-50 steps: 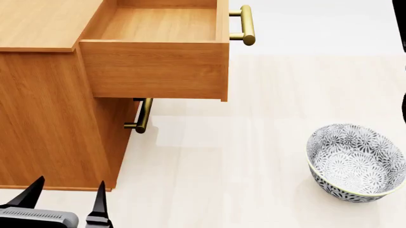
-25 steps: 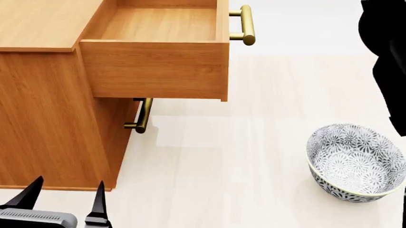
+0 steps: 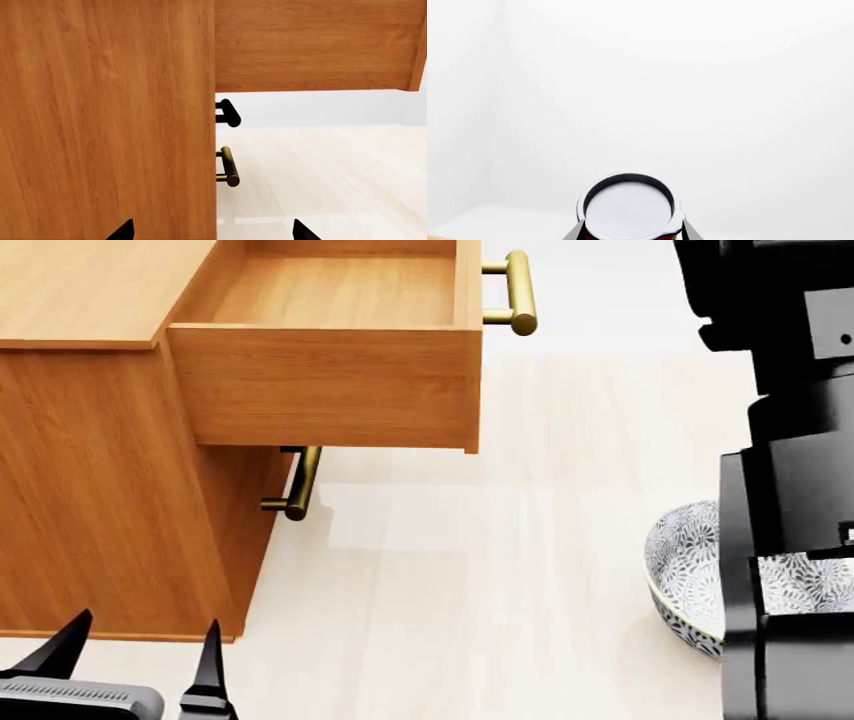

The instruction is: Put the ketchup in the top drawer of the cabinet.

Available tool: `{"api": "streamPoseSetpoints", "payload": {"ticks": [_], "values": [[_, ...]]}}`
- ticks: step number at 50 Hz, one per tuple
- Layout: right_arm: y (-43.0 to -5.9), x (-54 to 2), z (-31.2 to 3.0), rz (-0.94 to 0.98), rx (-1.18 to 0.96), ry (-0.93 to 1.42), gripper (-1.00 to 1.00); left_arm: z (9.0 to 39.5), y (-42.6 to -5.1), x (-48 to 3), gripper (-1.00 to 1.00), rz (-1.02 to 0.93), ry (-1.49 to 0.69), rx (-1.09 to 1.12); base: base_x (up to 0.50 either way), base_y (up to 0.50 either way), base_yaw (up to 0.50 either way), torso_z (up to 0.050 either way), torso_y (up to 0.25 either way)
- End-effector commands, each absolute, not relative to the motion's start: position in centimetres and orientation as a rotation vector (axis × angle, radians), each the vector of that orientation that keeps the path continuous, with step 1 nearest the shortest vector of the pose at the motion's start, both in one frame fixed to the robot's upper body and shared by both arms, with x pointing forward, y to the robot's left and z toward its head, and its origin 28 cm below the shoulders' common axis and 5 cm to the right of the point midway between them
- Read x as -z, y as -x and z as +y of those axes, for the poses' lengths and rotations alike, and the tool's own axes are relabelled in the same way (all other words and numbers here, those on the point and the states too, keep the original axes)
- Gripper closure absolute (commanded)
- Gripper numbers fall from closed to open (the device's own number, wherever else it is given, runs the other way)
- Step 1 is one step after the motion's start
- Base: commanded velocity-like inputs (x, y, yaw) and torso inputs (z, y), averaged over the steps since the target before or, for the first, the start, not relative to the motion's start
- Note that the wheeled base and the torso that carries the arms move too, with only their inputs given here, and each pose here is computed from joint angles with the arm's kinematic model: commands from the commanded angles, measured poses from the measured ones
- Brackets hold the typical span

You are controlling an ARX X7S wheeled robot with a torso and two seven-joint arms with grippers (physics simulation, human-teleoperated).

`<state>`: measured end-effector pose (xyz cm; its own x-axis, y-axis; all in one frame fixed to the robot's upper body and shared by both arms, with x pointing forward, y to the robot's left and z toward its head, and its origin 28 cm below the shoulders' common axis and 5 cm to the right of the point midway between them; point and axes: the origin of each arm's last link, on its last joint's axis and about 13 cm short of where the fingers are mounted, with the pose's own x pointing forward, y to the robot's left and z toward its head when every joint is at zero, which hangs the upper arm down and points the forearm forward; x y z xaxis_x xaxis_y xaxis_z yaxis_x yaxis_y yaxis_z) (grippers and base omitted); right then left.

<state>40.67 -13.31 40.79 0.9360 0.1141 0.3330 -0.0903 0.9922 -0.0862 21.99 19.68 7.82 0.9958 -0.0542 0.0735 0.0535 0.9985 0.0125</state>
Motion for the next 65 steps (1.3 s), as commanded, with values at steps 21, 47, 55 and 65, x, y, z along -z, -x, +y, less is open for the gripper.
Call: {"api": "streamPoseSetpoints", "payload": {"ticks": [21,47,55,65], "values": [[-41.4,-42.4,-7.9,-0.315,-0.321,0.183,1.0,19.6,-22.2,-7.6,-1.0,-0.066,-0.009,0.053,0.0,0.0,0.0,0.0,0.0],[-41.0,-41.9,-5.9,-0.173,-0.665,0.117,1.0,19.5,-22.4,-7.3,-1.0,-0.06,-0.012,0.052,0.0,0.0,0.0,0.0,0.0],[-41.1,-41.6,-6.0,-0.157,-0.666,0.116,1.0,19.5,-22.4,-7.2,-1.0,-0.057,-0.012,0.052,0.0,0.0,0.0,0.0,0.0],[-41.3,-40.4,-6.1,-0.093,-0.637,0.107,1.0,19.5,-22.5,-7.1,-1.0,-0.051,-0.01,0.054,0.0,0.0,0.0,0.0,0.0]]}}
